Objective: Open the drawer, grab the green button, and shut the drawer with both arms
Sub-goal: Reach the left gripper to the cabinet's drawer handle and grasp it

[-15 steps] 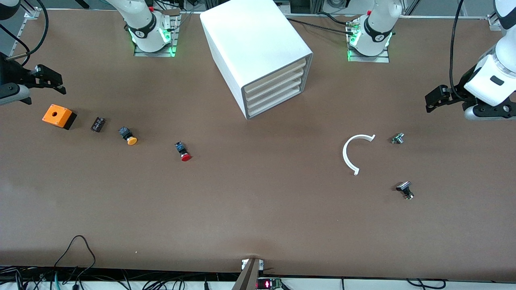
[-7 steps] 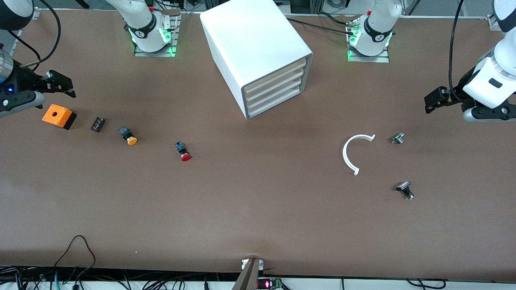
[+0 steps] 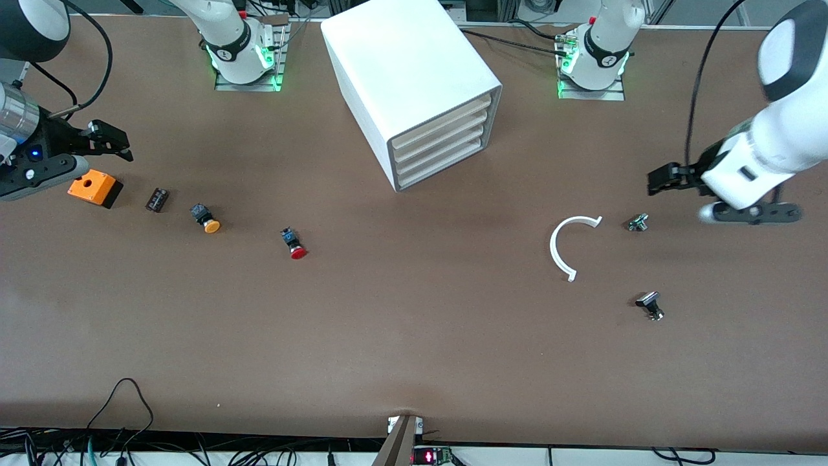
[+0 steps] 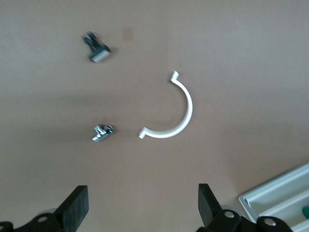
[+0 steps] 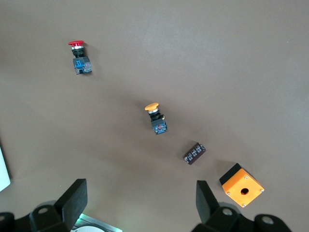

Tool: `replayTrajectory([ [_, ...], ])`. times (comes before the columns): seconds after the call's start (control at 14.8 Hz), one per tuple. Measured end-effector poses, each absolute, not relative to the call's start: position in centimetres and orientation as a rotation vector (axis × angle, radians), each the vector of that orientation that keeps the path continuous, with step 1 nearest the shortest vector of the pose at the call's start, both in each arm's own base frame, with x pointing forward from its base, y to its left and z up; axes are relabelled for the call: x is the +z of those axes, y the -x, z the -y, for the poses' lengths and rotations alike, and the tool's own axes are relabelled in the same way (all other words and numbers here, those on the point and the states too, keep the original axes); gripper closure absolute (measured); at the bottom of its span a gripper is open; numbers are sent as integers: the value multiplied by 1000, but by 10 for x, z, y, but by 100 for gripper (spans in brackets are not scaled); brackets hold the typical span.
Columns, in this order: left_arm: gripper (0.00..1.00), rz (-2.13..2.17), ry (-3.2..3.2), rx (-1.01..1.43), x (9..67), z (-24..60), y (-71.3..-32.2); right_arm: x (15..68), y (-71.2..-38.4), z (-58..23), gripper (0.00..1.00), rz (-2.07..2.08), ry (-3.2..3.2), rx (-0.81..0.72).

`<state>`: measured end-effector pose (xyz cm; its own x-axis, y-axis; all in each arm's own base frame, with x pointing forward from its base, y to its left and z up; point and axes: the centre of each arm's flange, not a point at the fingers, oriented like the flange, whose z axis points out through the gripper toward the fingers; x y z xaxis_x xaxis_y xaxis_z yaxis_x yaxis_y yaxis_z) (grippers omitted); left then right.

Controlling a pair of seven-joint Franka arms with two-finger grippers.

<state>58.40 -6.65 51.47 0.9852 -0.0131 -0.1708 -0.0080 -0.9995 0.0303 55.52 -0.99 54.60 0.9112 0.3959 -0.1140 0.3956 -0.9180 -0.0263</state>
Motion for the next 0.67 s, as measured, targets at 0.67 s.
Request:
replayTrajectory([
  [0.67,0,138,-2727,-721,379,142,-563,547,-556,-14,0,686,3037,164],
])
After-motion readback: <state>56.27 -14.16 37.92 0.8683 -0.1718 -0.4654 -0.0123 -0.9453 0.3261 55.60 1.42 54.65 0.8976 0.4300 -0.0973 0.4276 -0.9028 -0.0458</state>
